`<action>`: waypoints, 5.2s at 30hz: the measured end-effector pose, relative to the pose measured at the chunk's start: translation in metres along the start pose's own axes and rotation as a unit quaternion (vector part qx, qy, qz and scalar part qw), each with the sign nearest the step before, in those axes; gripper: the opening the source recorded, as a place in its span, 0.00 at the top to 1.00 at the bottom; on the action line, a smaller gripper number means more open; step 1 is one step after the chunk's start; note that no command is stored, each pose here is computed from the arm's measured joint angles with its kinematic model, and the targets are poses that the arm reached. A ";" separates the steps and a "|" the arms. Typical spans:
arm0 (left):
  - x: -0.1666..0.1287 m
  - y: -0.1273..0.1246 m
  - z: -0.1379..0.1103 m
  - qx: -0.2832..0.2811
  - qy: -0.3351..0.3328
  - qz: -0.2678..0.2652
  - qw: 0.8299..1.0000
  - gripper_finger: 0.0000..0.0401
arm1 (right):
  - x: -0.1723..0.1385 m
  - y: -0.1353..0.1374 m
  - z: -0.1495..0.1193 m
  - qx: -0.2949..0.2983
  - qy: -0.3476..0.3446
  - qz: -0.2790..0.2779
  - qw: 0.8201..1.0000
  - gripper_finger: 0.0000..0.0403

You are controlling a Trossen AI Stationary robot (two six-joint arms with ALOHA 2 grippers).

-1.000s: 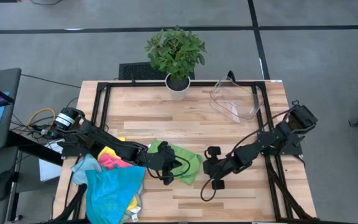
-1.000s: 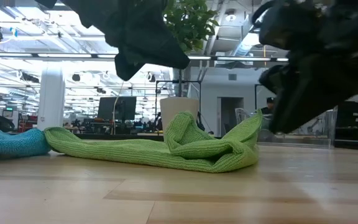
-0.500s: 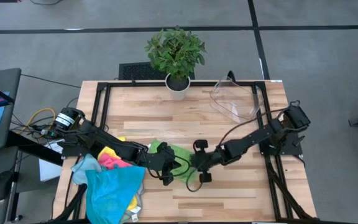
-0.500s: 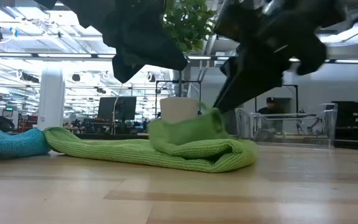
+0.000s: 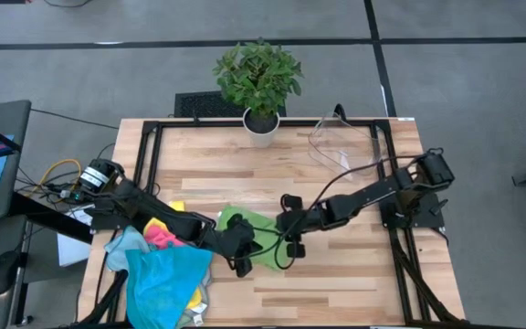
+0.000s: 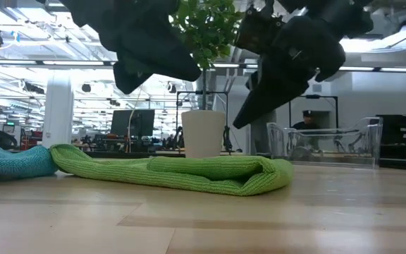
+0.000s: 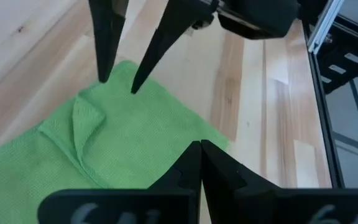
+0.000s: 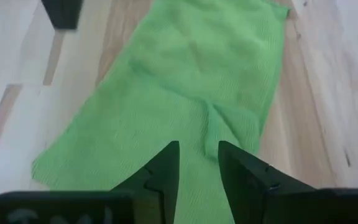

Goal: Fold microfiber towels
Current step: Fold the green microfiber towel

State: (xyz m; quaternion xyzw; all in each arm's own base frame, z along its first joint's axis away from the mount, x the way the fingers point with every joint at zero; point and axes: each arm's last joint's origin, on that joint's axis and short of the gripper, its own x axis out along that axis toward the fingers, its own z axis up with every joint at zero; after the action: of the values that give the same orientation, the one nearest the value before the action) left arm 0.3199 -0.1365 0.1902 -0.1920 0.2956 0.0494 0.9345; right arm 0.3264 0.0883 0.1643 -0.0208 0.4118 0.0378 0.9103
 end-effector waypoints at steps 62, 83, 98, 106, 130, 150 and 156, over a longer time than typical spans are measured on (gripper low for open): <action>0.048 0.011 -0.064 -0.013 0.042 0.117 0.992 1.00 | 0.034 0.004 -0.022 0.033 -0.001 -0.086 0.996 0.71; 0.048 0.011 -0.064 -0.013 0.044 0.116 0.992 1.00 | 0.021 -0.027 -0.008 0.068 -0.041 -0.082 0.993 0.71; 0.047 0.011 -0.064 -0.006 0.044 0.118 0.992 1.00 | 0.042 0.008 -0.026 0.027 -0.017 -0.055 0.998 0.71; 0.047 0.011 -0.064 -0.006 0.046 0.115 0.992 1.00 | 0.043 -0.021 -0.019 0.043 -0.030 -0.083 0.995 0.71; 0.051 0.016 -0.057 -0.023 0.038 0.109 0.993 1.00 | -0.030 0.045 -0.027 0.129 -0.132 -0.036 0.982 0.71; 0.050 0.017 -0.048 -0.038 0.035 0.090 0.995 1.00 | 0.033 0.091 -0.077 0.143 -0.070 -0.021 0.987 0.71; 0.031 0.012 -0.028 -0.050 0.002 0.090 0.995 1.00 | 0.033 0.091 -0.077 0.150 -0.074 -0.026 0.986 0.71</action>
State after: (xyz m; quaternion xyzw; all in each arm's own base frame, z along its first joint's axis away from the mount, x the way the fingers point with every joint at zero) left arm 0.3280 -0.1366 0.1474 -0.2118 0.3111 0.1473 0.9147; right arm 0.2826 0.1756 0.0879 0.1079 0.3432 -0.0467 0.9319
